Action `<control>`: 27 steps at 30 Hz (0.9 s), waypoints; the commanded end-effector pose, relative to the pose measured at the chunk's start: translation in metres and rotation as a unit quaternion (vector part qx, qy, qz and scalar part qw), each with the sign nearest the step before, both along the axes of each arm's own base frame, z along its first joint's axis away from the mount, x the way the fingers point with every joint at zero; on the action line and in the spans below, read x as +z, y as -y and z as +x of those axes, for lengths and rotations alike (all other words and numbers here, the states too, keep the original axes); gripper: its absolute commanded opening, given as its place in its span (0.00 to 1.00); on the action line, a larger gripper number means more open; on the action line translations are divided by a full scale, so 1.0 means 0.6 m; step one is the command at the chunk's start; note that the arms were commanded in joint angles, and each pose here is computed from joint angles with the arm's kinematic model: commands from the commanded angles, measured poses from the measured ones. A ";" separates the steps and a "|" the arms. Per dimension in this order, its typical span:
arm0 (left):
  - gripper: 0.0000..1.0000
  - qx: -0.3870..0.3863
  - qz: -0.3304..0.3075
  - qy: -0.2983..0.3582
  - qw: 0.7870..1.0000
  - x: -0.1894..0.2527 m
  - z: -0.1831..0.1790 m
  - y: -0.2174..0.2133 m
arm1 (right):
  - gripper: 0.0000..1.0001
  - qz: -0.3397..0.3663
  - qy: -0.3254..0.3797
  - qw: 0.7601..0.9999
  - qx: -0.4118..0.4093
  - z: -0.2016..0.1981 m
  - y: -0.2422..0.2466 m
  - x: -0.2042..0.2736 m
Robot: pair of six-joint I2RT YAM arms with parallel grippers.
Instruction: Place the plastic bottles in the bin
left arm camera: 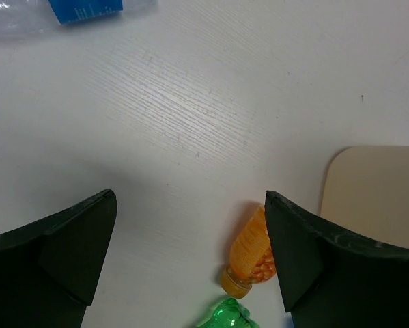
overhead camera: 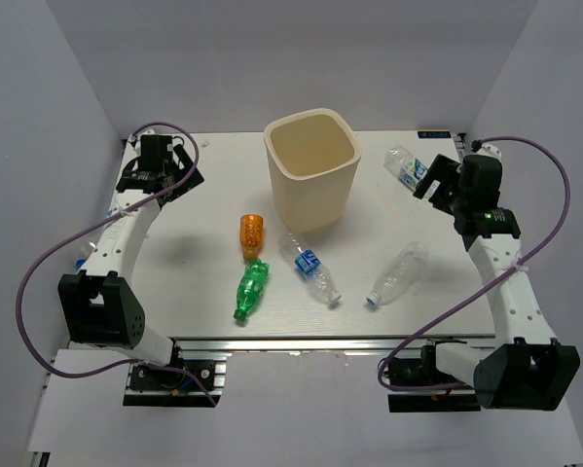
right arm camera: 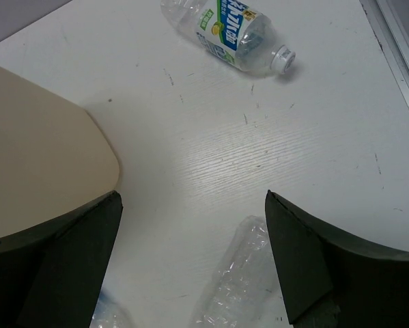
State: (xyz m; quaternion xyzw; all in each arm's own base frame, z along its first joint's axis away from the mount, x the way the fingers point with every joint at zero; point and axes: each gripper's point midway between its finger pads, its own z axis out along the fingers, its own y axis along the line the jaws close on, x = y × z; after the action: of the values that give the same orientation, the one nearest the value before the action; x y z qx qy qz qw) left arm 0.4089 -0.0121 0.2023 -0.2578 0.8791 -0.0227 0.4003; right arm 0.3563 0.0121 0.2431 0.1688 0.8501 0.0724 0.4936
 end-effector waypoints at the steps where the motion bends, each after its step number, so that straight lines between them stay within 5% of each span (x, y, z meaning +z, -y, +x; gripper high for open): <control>1: 0.98 -0.016 -0.008 0.042 0.999 0.044 -0.004 0.007 | 0.89 -0.001 0.019 1.000 0.008 -0.015 -0.002 0.020; 14: 0.98 -0.062 -0.026 0.032 0.997 0.010 -0.007 0.032 | 0.89 0.055 -0.167 0.983 -0.052 -0.128 -0.011 -0.106; 27: 0.98 -0.102 -0.049 0.031 0.993 -0.032 -0.016 0.056 | 0.89 0.130 -0.240 0.955 -0.119 -0.143 -0.069 -0.261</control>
State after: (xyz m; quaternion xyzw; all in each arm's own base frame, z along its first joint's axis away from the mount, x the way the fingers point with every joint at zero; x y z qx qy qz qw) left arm 0.3983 -0.0411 0.1632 -0.1974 0.9001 -0.0899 0.3778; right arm 0.2588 0.0517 0.1029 0.3003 0.9166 0.0764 0.2527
